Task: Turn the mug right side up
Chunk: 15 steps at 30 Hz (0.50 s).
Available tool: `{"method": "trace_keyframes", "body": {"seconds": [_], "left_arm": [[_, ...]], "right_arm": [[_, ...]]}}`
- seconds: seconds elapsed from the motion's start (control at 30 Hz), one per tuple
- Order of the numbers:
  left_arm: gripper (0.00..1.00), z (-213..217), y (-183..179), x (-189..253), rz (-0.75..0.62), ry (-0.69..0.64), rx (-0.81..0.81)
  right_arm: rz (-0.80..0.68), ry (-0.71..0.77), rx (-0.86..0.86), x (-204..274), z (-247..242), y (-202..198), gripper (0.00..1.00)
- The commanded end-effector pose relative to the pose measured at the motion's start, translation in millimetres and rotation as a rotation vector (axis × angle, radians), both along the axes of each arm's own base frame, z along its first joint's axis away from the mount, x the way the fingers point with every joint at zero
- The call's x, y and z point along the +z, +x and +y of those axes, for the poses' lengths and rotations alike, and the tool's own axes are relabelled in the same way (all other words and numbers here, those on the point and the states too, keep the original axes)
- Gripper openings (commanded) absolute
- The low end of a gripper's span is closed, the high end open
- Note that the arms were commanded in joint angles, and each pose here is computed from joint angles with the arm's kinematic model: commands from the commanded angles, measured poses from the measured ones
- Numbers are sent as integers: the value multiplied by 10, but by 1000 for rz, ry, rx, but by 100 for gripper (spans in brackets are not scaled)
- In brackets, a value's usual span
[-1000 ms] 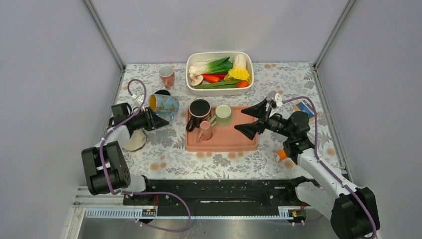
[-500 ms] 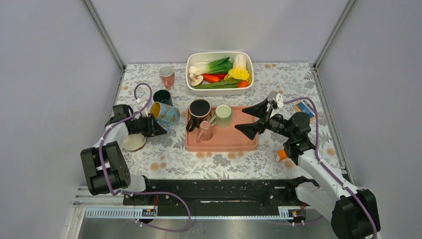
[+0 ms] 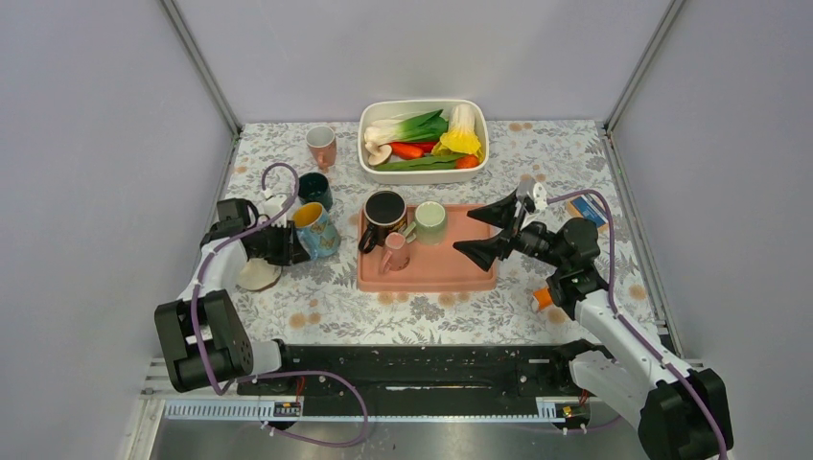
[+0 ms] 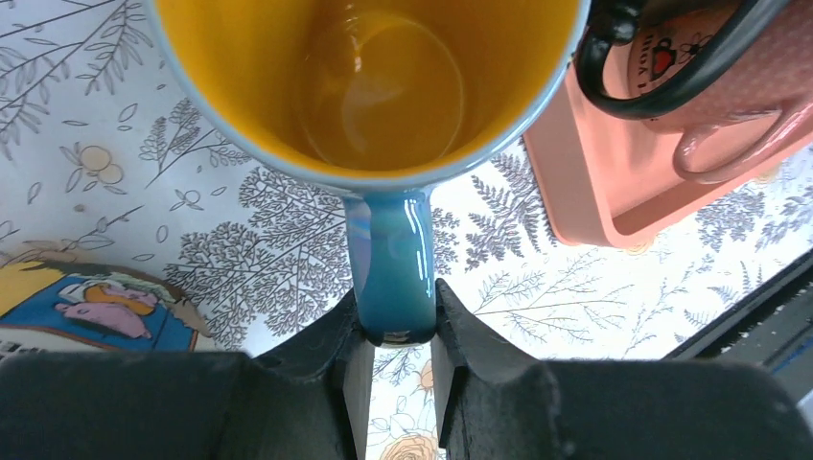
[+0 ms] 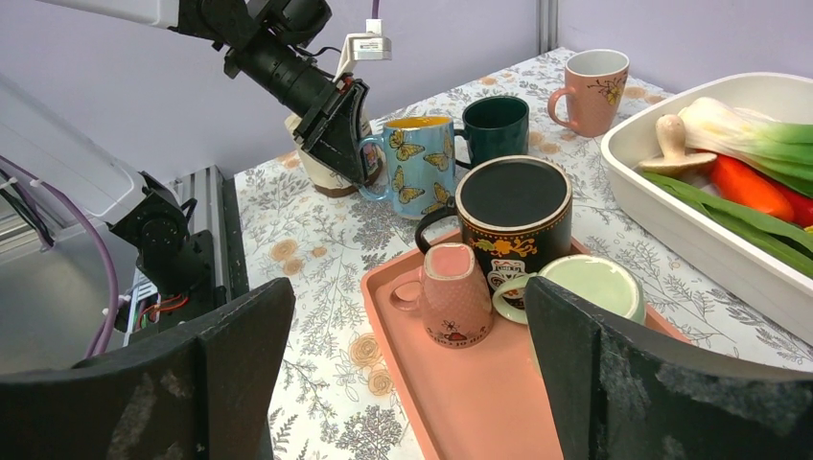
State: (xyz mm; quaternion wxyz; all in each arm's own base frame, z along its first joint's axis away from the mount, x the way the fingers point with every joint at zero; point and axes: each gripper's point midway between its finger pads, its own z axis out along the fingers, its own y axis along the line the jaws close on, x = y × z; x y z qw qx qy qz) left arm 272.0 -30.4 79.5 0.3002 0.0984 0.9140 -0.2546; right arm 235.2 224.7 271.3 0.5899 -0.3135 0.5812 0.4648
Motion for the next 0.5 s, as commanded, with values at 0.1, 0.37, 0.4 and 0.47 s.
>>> {"method": "trace_keyframes", "body": {"seconds": [0.1,0.37,0.4,0.47], "left_arm": [[0,240,253,247,-168,191,26],[0,448,235,198,-218,393,72],[0,454,222,200,-221,398,72],[0,446,189,201,-224,403,65]], "right_arm": [[-71,6,-23,107,-53,-16,99],[-88,7,-22,130,-68,-43,99],[-91,7,-23,135,-68,-44,99],[-92,5,-23,127,-72,-45,99]]}}
